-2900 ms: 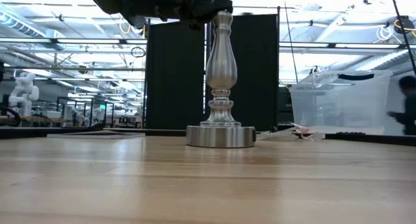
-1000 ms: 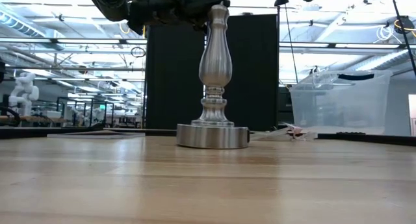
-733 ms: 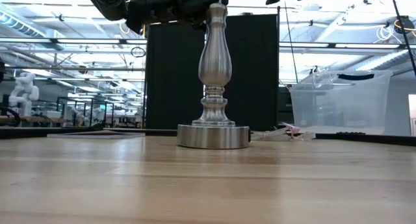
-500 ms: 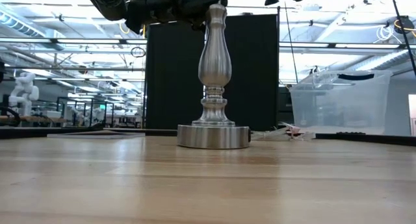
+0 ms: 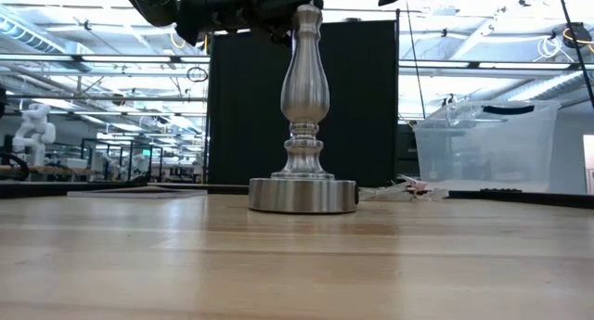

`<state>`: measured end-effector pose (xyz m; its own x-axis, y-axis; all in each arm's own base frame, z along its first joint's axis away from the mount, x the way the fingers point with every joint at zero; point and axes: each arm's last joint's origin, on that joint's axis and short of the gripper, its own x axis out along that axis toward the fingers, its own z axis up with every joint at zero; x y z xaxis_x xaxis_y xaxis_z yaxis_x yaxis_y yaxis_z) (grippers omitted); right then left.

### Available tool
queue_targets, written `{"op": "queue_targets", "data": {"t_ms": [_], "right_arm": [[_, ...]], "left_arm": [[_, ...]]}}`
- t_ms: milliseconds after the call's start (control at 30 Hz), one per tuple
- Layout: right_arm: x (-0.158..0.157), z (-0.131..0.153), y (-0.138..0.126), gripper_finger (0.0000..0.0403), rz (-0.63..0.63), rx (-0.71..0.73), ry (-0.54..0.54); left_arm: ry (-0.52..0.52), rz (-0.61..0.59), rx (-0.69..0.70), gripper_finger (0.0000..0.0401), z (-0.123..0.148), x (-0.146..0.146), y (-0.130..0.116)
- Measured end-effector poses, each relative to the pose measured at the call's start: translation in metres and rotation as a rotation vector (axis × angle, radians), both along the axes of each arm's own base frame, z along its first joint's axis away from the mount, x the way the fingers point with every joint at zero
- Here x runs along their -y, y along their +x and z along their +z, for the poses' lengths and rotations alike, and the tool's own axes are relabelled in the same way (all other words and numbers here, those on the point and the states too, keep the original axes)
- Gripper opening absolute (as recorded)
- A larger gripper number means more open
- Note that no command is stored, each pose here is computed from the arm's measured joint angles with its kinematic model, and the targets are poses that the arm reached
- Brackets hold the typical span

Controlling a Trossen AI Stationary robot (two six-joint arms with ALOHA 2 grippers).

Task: Screw lightbulb
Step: Remove the lightbulb from the lamp

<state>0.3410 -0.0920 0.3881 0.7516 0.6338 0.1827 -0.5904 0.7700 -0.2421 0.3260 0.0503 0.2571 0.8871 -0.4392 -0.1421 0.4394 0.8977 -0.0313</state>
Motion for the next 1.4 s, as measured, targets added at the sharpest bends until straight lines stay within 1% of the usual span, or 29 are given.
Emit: {"op": "queue_targets", "data": {"t_ms": [367,467,600,733,1000,1100,1267,1400], "right_arm": [[0.0,0.003,-0.001,0.0279,0.046,0.0,-0.017],[0.0,0.003,-0.001,0.0279,0.042,-0.001,-0.013],[-0.001,0.004,-0.001,0.0279,0.046,0.002,-0.012],[-0.001,0.005,-0.001,0.0279,0.051,-0.011,-0.008],[-0.001,0.004,-0.001,0.0281,0.045,-0.039,0.004],[-0.001,0.004,-0.001,0.0293,0.038,-0.045,0.005],[0.0,0.012,-0.004,0.0329,-0.018,-0.017,0.018],[0.001,0.003,0.001,0.0354,-0.026,-0.08,0.045]], "left_arm": [[0.0,-0.006,-0.013,0.0072,-0.001,0.0,0.0],[-0.001,-0.009,-0.015,0.0072,-0.002,0.001,0.0],[-0.01,-0.045,-0.022,0.0072,-0.008,0.0,0.004],[-0.013,-0.056,-0.003,0.0072,-0.014,-0.001,0.01],[-0.02,-0.062,0.011,0.0072,-0.014,-0.001,0.011],[-0.02,-0.062,0.011,0.0072,-0.014,-0.001,0.011],[-0.024,-0.064,0.01,0.0072,-0.014,-0.001,0.011],[-0.024,-0.064,0.01,0.0072,-0.014,-0.001,0.011]]}}
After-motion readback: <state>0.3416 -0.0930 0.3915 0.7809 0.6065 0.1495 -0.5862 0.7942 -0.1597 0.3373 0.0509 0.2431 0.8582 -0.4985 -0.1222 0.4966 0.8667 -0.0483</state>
